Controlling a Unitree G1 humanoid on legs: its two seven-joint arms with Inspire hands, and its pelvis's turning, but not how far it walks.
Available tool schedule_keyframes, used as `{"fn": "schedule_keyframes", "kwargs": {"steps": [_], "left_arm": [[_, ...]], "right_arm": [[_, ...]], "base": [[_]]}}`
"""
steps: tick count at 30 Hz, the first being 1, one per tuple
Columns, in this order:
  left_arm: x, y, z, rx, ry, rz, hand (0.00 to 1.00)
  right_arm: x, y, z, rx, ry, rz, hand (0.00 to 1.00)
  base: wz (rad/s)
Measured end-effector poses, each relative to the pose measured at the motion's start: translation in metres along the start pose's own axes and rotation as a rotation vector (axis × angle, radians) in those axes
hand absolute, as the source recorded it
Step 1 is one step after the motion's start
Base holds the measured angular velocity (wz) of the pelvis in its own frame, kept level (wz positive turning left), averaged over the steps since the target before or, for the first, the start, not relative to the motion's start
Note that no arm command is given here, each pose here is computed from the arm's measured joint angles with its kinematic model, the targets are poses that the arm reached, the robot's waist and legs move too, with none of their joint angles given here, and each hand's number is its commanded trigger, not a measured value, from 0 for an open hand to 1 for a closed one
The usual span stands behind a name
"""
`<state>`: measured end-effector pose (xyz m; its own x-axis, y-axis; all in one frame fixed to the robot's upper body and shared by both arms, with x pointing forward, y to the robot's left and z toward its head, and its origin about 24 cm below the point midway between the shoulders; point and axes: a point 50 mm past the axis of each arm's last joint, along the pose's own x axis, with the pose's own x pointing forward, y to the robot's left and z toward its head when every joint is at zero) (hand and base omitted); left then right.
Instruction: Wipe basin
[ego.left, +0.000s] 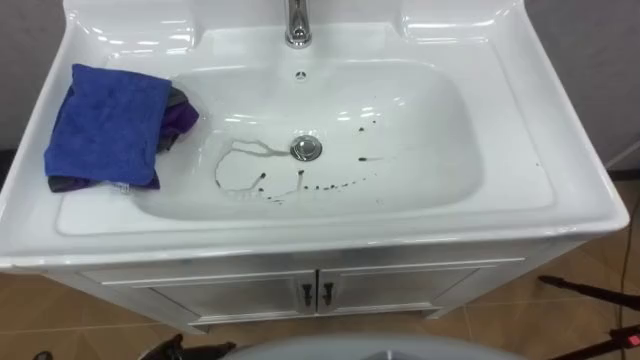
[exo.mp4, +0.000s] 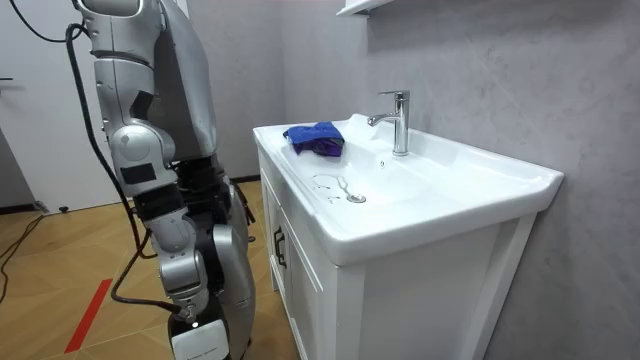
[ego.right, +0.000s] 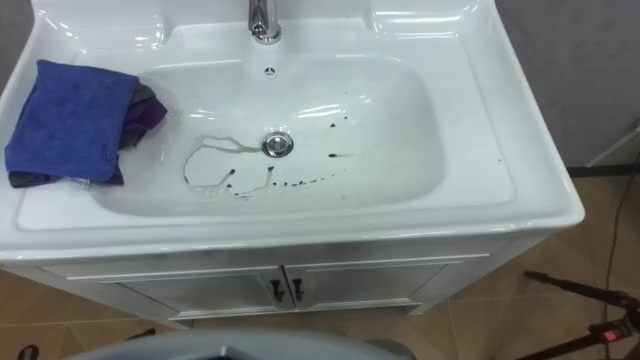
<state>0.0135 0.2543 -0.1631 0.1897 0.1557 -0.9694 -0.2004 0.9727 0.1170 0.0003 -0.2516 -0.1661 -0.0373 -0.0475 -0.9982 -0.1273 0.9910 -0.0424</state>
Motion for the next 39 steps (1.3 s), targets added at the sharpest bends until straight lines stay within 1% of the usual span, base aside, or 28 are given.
{"fn": "schedule_keyframes", "kwargs": {"steps": [3, 8, 14, 27, 30, 34, 39], "left_arm": [[-0.001, 0.002, -0.007, -0.004, 0.032, 0.015, 0.00], [-0.004, 0.006, -0.028, -0.006, 0.105, 0.041, 0.00], [-0.006, 0.007, -0.036, 0.009, 0.145, 0.052, 0.00], [-0.007, 0.009, -0.042, 0.005, 0.174, 0.097, 0.00], [-0.008, 0.011, -0.044, -0.014, 0.178, 0.117, 0.00], [-0.009, 0.016, -0.045, -0.060, 0.176, 0.173, 0.00], [-0.011, 0.022, -0.046, -0.087, 0.162, 0.247, 0.00]], "right_arm": [[0.000, 0.000, 0.000, -0.001, -0.001, -0.001, 0.00], [0.000, -0.001, 0.002, 0.000, -0.006, -0.004, 0.00], [0.000, -0.002, 0.006, 0.004, -0.016, -0.013, 0.00], [-0.001, -0.004, 0.000, 0.042, -0.019, -0.035, 0.00], [-0.001, -0.004, 0.001, 0.038, -0.020, -0.035, 0.00], [-0.001, -0.005, -0.001, 0.037, -0.016, -0.036, 0.00], [-0.001, -0.007, -0.003, 0.037, -0.007, -0.042, 0.00]], "base": [[0.00], [0.01], [0.10], [0.09], [0.01], [0.07], [0.15]]}}
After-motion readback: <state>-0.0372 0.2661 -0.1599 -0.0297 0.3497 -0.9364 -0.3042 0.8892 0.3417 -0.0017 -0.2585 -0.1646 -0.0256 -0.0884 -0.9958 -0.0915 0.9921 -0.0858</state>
